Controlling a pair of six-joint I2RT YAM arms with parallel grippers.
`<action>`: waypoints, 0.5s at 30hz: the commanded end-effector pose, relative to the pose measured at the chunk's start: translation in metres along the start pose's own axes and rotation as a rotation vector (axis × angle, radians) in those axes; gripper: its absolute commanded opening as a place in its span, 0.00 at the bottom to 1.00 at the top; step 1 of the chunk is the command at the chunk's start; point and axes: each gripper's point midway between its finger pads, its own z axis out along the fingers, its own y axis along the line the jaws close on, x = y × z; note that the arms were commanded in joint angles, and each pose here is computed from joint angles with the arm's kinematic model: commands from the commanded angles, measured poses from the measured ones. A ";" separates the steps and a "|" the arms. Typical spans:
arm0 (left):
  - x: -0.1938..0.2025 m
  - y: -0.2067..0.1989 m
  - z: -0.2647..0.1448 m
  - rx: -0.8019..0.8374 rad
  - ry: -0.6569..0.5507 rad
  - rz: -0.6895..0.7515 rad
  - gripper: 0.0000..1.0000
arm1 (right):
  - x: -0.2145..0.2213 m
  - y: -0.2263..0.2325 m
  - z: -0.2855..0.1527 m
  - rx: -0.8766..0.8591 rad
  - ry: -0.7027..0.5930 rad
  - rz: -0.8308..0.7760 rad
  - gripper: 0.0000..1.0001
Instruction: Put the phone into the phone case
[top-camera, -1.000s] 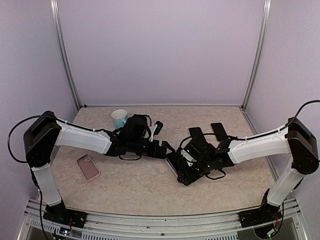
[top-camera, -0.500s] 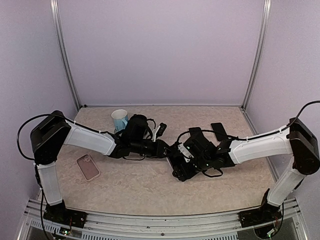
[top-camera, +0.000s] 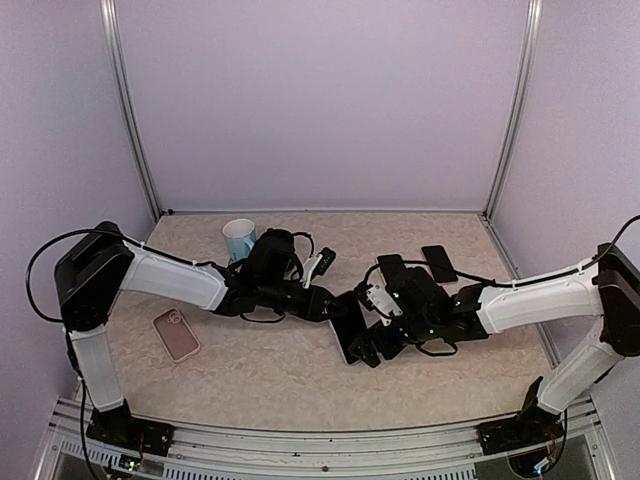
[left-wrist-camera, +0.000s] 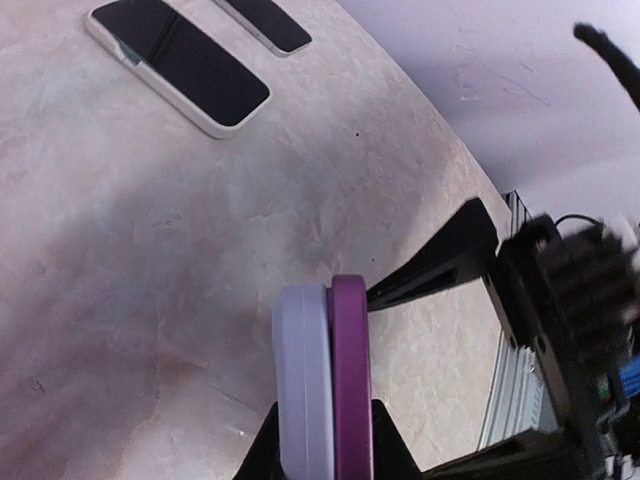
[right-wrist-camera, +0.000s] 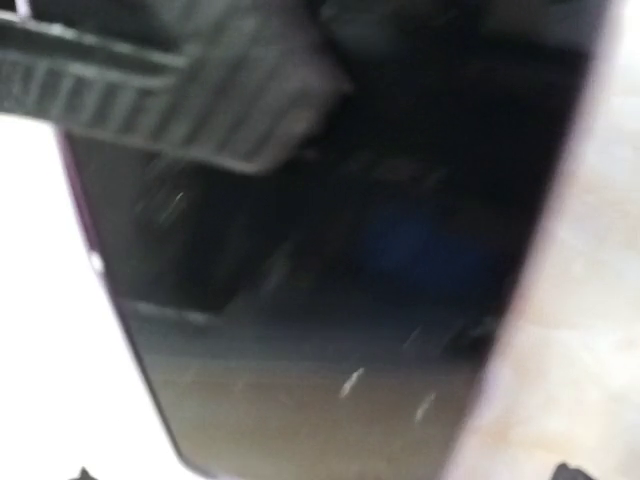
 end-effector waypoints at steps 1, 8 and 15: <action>0.020 0.012 -0.019 -0.134 0.073 0.272 0.00 | -0.034 0.007 -0.035 -0.175 -0.208 -0.093 0.99; 0.037 -0.001 -0.023 -0.117 0.122 0.555 0.00 | -0.072 0.000 -0.068 -0.336 -0.470 -0.264 0.99; 0.054 -0.005 -0.021 -0.071 0.182 0.664 0.00 | -0.080 0.008 -0.051 -0.449 -0.426 -0.505 0.86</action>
